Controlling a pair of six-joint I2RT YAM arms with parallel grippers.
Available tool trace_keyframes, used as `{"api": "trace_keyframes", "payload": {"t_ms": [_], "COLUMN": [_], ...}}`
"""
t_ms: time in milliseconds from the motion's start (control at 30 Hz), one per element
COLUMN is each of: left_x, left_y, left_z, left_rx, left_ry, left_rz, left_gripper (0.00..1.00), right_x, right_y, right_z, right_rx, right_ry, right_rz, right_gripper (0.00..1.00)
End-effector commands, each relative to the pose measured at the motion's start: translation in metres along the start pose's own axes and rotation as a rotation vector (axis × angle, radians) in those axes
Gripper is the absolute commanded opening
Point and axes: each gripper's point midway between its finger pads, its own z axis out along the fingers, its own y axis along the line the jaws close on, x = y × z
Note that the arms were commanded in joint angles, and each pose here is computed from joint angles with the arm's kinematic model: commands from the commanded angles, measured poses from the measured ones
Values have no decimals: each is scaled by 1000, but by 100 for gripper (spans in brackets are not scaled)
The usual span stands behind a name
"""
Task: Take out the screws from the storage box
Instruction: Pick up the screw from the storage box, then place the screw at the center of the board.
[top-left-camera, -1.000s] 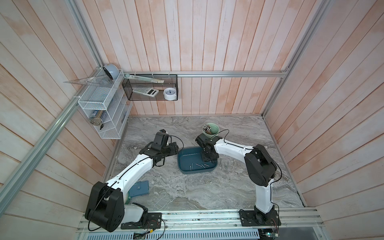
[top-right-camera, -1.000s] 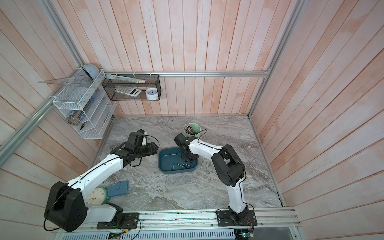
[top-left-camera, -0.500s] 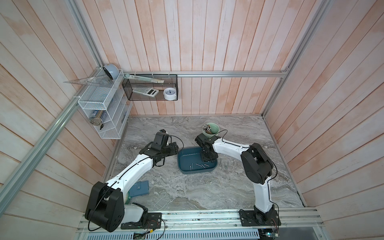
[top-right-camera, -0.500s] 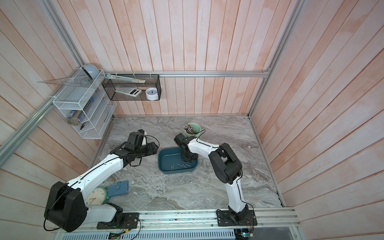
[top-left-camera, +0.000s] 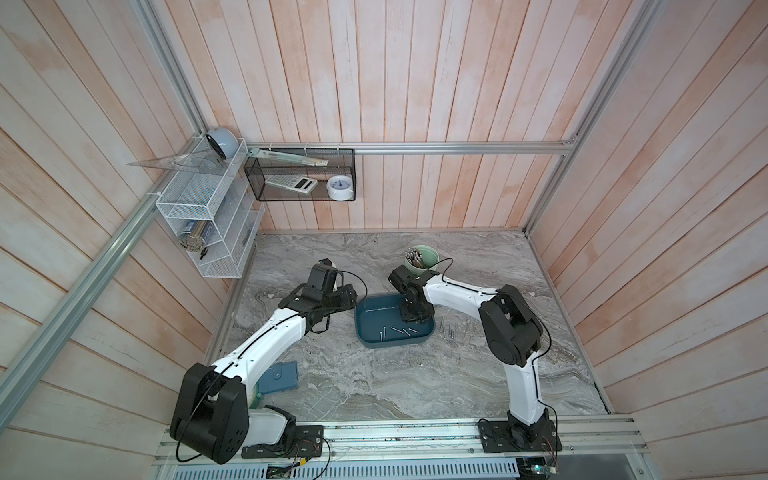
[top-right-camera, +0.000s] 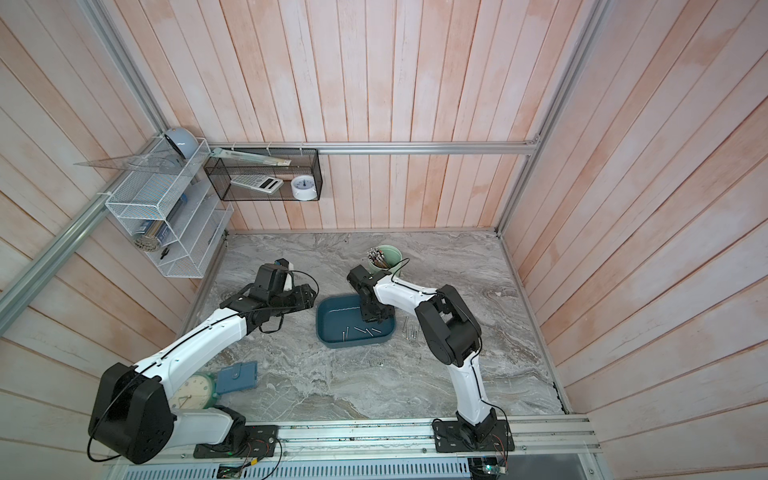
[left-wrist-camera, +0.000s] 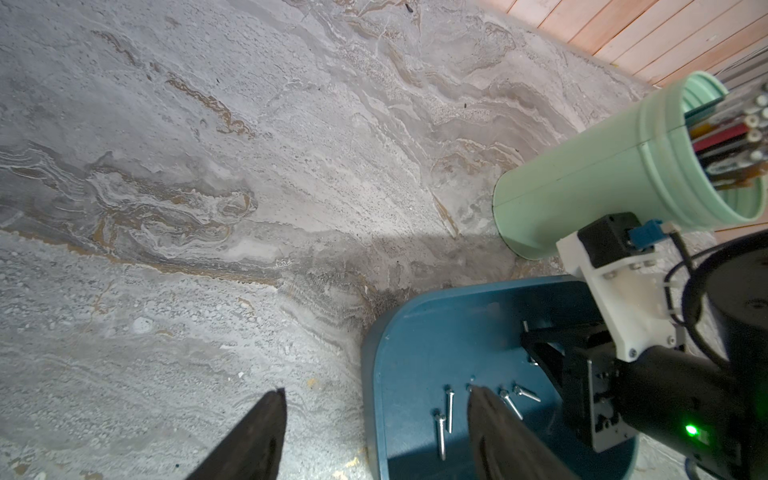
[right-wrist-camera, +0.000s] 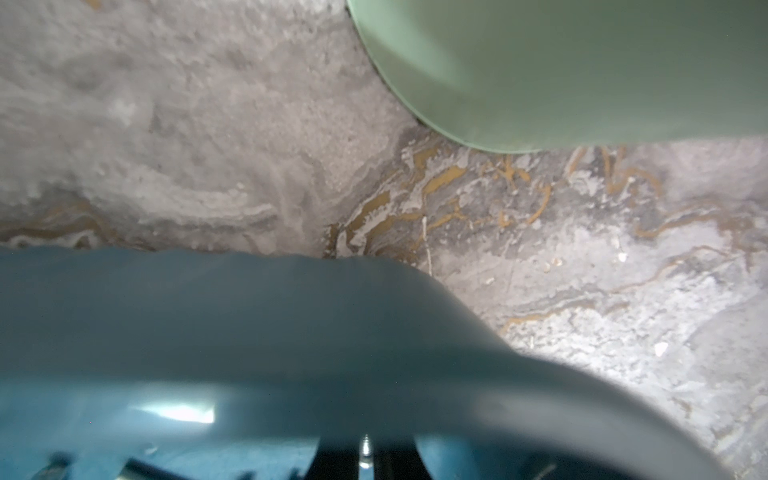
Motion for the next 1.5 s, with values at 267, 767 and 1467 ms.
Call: {"api": "trace_keyframes", "payload": {"t_ms": [267, 767, 1467], "left_x": [-8, -8, -6], "left_y": [-4, -4, -5], "left_z": [-4, -4, -1], "left_rx": [8, 9, 11], "left_ry": [-23, -20, -13], "left_rz": [15, 13, 12], "left_gripper": [74, 74, 74], "right_x": [-19, -4, 29], "right_y": [26, -41, -106], "right_z": [-67, -110, -50], "right_rx": [-126, -15, -42], "right_ry": [-191, -273, -197], "right_rz": [0, 113, 352], "right_gripper": [1, 1, 2]}}
